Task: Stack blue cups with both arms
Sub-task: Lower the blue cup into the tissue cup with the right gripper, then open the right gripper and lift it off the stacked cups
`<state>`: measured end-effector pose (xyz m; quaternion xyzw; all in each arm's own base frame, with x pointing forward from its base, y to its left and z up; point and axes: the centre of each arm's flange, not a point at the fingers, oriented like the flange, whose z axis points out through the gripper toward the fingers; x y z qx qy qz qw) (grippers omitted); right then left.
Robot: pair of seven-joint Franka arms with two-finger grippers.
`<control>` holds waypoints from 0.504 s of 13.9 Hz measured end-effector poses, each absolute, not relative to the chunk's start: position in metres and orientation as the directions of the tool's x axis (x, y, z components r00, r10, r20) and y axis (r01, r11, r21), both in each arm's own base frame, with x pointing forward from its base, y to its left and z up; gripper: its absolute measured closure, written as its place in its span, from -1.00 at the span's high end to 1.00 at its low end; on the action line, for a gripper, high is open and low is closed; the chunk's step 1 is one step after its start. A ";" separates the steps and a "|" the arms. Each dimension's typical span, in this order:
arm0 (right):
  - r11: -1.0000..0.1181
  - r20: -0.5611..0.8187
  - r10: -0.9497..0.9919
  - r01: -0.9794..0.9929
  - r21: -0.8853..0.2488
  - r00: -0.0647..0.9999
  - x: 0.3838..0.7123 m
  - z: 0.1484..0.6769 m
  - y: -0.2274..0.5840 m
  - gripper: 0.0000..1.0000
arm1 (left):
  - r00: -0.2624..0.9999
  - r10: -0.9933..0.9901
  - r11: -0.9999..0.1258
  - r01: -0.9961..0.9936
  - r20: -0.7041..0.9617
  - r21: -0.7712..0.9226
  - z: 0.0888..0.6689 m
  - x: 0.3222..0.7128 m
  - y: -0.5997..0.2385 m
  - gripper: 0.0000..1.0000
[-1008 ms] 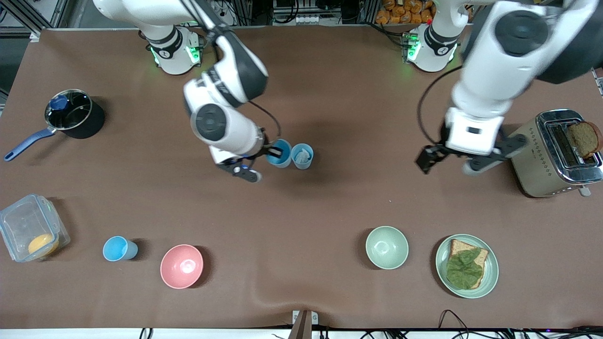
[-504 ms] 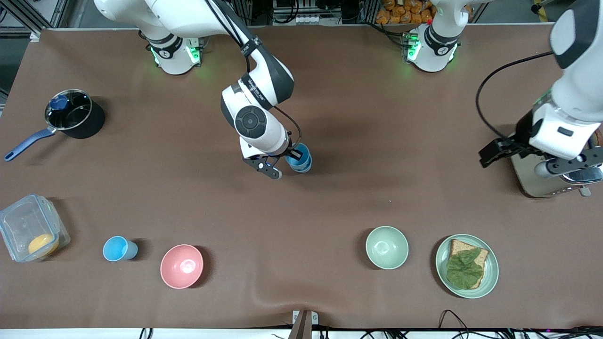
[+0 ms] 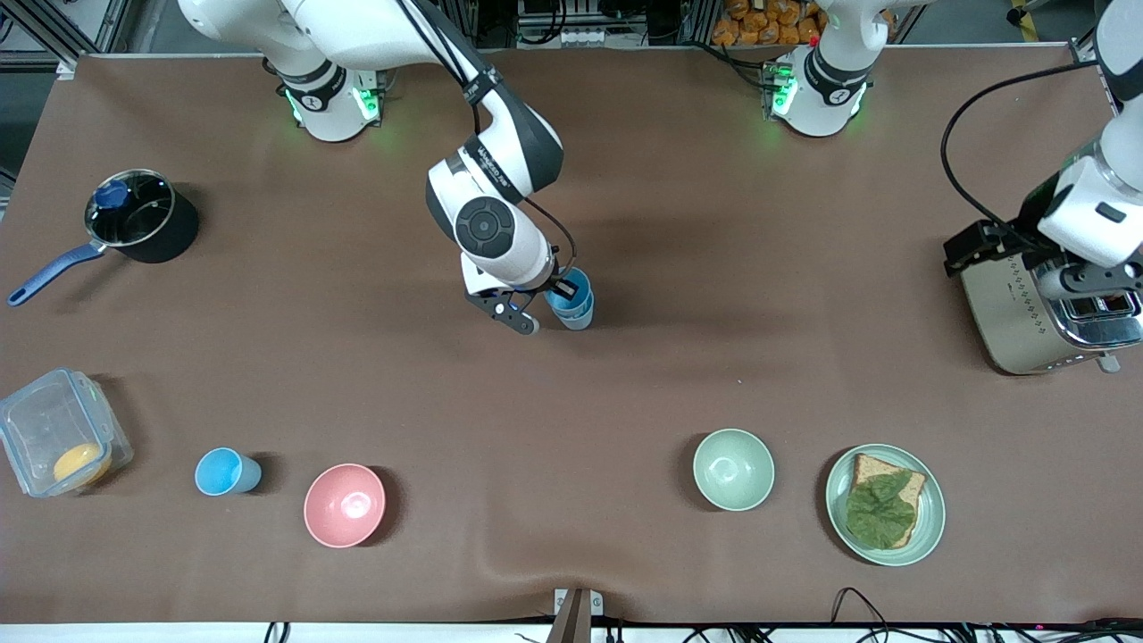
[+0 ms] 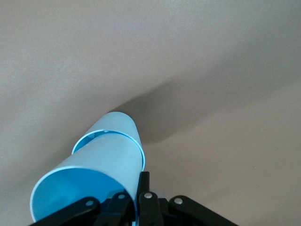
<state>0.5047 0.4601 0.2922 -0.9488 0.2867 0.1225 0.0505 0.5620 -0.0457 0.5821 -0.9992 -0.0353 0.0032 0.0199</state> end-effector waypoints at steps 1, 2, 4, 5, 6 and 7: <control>-0.830 -0.259 -0.532 -0.557 -0.031 0.806 0.504 0.293 0.461 -0.92 | 0.997 0.071 -0.997 0.070 -0.009 -0.042 0.583 0.560 -0.046 1.00; -0.829 -0.255 -0.531 -0.558 -0.038 0.808 0.505 0.293 0.463 -0.92 | 0.997 0.071 -0.997 0.070 -0.013 -0.043 0.583 0.559 -0.045 1.00; -0.828 -0.249 -0.531 -0.558 -0.051 0.810 0.505 0.294 0.465 -0.91 | 0.997 0.071 -0.997 0.070 -0.016 -0.043 0.582 0.559 -0.045 1.00; -0.828 -0.248 -0.531 -0.558 -0.051 0.810 0.505 0.295 0.465 -0.86 | 0.997 0.070 -0.997 0.070 -0.016 -0.043 0.582 0.559 -0.045 1.00; -0.828 -0.248 -0.531 -0.558 -0.051 0.810 0.505 0.295 0.465 -0.85 | 0.997 0.070 -0.997 0.069 -0.015 -0.043 0.582 0.559 -0.045 1.00; -0.828 -0.248 -0.531 -0.558 -0.052 0.810 0.505 0.295 0.465 -0.74 | 0.997 0.070 -0.997 0.069 -0.015 -0.043 0.582 0.559 -0.045 1.00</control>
